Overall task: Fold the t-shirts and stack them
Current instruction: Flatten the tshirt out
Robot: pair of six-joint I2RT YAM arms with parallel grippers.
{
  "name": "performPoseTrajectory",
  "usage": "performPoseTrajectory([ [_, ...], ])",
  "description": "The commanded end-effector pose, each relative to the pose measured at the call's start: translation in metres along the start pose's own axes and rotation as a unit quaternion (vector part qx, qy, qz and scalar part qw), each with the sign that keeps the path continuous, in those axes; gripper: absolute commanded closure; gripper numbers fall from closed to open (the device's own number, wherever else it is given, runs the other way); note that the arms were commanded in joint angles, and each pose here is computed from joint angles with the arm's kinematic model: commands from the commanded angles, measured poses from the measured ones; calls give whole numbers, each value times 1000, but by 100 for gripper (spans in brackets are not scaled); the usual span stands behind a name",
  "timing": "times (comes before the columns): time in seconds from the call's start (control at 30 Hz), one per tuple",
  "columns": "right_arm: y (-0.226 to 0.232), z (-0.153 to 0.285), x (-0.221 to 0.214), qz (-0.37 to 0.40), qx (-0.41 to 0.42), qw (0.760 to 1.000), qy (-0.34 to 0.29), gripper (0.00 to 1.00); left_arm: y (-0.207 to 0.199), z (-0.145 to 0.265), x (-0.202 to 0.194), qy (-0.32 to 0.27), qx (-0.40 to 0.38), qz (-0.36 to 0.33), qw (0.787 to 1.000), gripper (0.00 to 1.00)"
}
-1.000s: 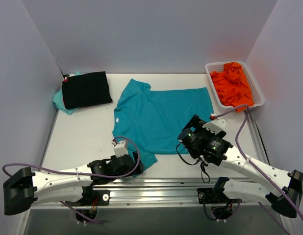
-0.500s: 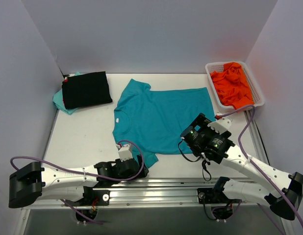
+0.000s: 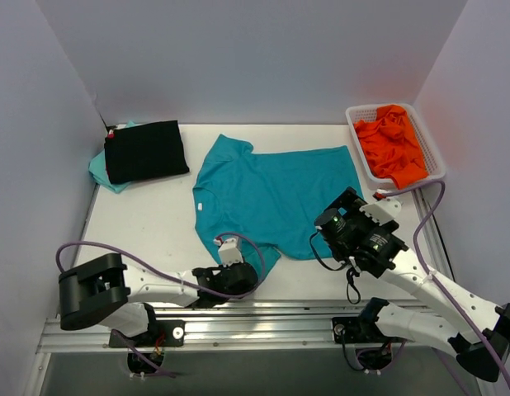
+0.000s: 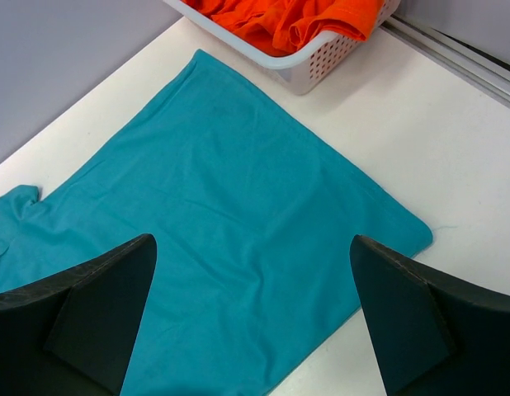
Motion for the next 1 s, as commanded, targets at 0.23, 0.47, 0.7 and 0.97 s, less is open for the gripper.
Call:
performPoseTrajectory([
  [0.23,-6,-11,3,2,-19,1000,-6,1,56,6,-16,37,124,-65,990,98],
  [0.47,-8,-38,-31,-5,-4,989,146,0,65,56,27,-42,99,-29,994,98],
  [0.7,-43,-68,-77,-29,-71,949,305,4,80,66,71,-127,103,24,986,98],
  [0.97,-69,-76,-53,20,-274,921,275,7,94,59,99,-148,71,68,984,98],
])
Point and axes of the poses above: each gripper's point midway between its finger pads, its own z axis back along the fingers, its own y axis along the line the jaws close on, x = y × z, the point moved 10 cm from there along z, back along the fingers, and after that the axes turned 2 degrees about -z, right-handed, at the moved point
